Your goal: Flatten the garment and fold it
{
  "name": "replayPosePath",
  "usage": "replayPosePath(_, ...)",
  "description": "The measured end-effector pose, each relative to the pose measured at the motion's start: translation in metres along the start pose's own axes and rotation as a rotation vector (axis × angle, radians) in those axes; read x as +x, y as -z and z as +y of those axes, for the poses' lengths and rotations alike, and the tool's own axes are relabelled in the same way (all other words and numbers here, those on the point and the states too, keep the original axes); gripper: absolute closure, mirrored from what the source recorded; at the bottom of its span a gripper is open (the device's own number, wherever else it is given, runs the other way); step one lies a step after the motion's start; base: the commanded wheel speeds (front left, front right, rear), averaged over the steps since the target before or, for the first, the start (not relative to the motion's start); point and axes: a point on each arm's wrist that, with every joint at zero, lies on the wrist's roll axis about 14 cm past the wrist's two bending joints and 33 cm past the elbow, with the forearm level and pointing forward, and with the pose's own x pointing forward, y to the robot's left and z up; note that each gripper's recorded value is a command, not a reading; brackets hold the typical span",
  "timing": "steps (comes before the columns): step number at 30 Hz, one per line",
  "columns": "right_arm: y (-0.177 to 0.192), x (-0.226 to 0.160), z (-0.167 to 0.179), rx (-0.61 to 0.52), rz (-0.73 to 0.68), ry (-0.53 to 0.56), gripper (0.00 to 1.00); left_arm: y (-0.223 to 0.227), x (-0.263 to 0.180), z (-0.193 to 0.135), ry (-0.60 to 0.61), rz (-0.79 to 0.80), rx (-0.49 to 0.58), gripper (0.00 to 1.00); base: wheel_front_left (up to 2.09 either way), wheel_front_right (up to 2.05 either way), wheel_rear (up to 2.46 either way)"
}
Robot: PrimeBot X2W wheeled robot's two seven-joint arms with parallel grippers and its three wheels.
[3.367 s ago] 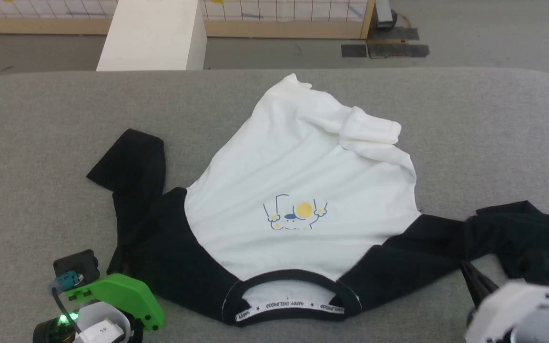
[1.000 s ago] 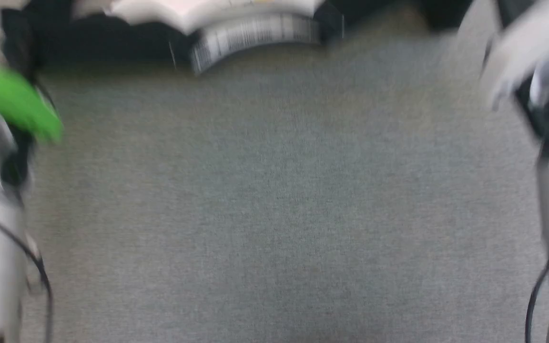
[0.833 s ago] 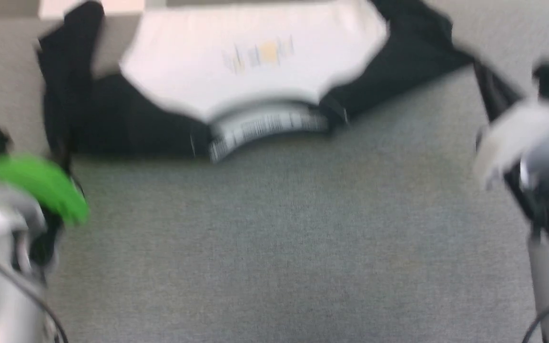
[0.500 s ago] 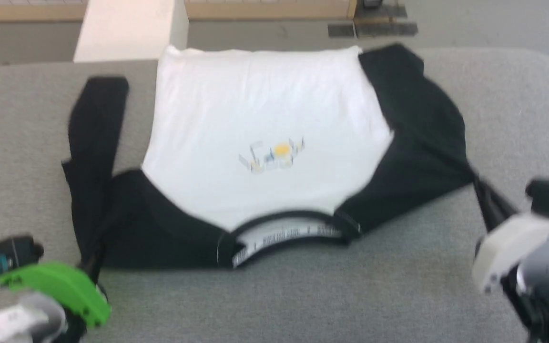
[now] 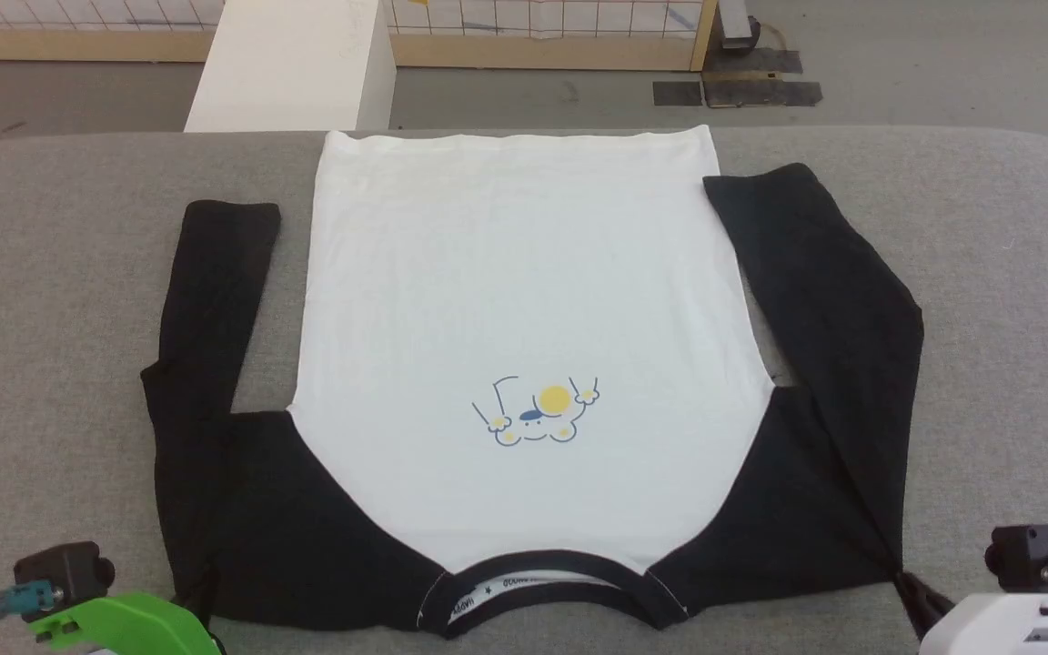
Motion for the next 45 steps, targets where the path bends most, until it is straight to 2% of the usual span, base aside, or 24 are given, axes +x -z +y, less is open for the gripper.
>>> replayPosePath(5, 0.023, 0.003, 0.000, 0.024, 0.056, -0.006, 1.00, 0.012, 0.005, -0.003, -0.004, 0.007, -0.008, 1.00, 0.00, 0.00, 0.00)
replayPosePath(11, 0.033, 0.007, 0.000, 0.052, 0.047, -0.011, 1.00, 0.015, 0.008, 0.003, -0.033, -0.044, -0.006, 1.00, 0.00, 0.00, 0.00)
replayPosePath(12, 0.030, 0.007, -0.002, 0.052, 0.031, -0.006, 0.64, 0.015, 0.009, 0.004, -0.039, -0.054, 0.000, 0.15, 0.00, 0.00, 0.00)
replayPosePath(13, 0.027, 0.008, -0.003, 0.053, 0.013, -0.003, 0.00, 0.015, 0.009, 0.004, -0.042, -0.062, 0.003, 0.00, 0.00, 0.00, 0.00)
replayPosePath(17, 0.018, 0.007, -0.006, 0.058, -0.054, 0.008, 0.00, 0.009, 0.008, 0.005, -0.047, -0.123, 0.011, 0.00, 0.00, 0.00, 0.00)
replayPosePath(24, -0.029, 0.002, -0.012, 0.042, -0.312, 0.027, 0.00, -0.015, 0.004, 0.006, -0.042, -0.236, 0.010, 0.00, 0.00, 0.00, 0.00)
replayPosePath(28, -0.052, 0.000, -0.011, 0.032, -0.433, 0.029, 0.00, -0.052, -0.001, 0.014, -0.060, -0.363, 0.081, 0.00, 0.00, 0.00, 0.00)
replayPosePath(31, -0.069, 0.001, -0.010, 0.021, -0.520, 0.031, 0.00, -0.083, 0.004, 0.018, -0.072, -0.427, 0.188, 0.00, 0.00, 0.00, 0.00)
replayPosePath(39, -0.105, 0.016, -0.005, -0.003, -0.658, 0.021, 0.00, -0.160, 0.060, -0.016, 0.034, -0.453, 0.416, 0.00, 0.00, 0.00, 0.00)
replayPosePath(45, -0.112, 0.040, -0.004, -0.005, -0.661, 0.017, 0.00, -0.194, 0.115, -0.022, 0.025, -0.364, 0.458, 0.00, 0.00, 0.00, 0.00)
